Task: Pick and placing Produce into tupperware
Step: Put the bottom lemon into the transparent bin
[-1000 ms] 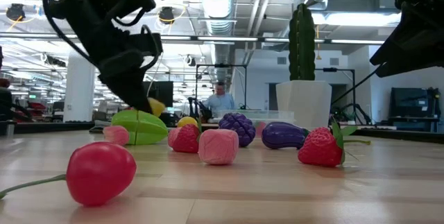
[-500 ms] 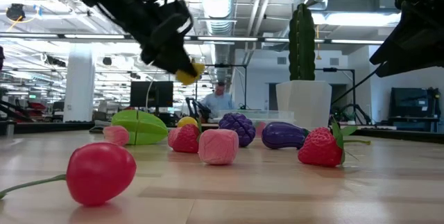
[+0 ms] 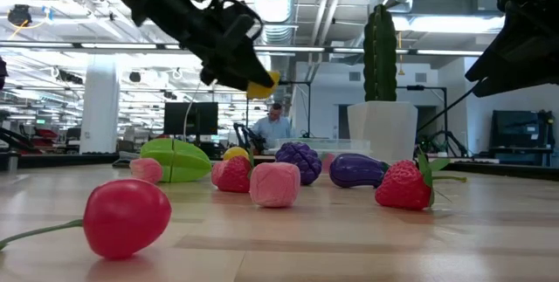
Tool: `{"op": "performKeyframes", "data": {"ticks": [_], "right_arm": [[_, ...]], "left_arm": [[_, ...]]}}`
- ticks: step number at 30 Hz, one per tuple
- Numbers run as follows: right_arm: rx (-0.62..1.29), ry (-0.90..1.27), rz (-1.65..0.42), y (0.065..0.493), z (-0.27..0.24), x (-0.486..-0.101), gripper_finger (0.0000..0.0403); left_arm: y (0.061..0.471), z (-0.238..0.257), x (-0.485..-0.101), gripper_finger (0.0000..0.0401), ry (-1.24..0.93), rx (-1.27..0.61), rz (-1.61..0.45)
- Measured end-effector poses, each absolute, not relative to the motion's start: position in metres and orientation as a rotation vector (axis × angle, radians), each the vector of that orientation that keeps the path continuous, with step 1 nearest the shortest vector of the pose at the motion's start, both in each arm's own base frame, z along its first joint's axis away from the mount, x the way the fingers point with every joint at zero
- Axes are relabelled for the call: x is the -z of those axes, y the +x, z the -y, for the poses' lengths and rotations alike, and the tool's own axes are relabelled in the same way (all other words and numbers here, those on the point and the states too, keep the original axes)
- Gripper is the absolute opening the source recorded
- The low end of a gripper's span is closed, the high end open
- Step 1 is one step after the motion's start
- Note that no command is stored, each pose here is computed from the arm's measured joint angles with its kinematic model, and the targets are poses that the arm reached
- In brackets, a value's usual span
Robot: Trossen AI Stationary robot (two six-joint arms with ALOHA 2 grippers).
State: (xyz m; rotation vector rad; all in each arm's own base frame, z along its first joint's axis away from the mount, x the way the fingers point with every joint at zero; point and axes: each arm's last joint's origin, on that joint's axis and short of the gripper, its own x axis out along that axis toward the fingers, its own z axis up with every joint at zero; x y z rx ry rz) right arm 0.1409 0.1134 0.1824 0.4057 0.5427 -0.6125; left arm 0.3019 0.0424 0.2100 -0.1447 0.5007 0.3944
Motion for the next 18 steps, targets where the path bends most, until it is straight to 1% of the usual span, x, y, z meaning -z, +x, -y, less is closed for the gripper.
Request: {"op": "performKeyframes", "data": {"ticks": [10, 18], "right_arm": [[0.644, 0.419, -0.535, 0.145, -0.109, -0.183, 0.0249], [0.643, 0.421, -0.532, 0.145, -0.109, -0.183, 0.0249]], "left_arm": [[0.321, -0.058, -0.185, 0.0217, -0.215, -0.379, -0.45], [0.348, -0.073, -0.187, 0.0217, -0.207, -0.344, -0.444]]}}
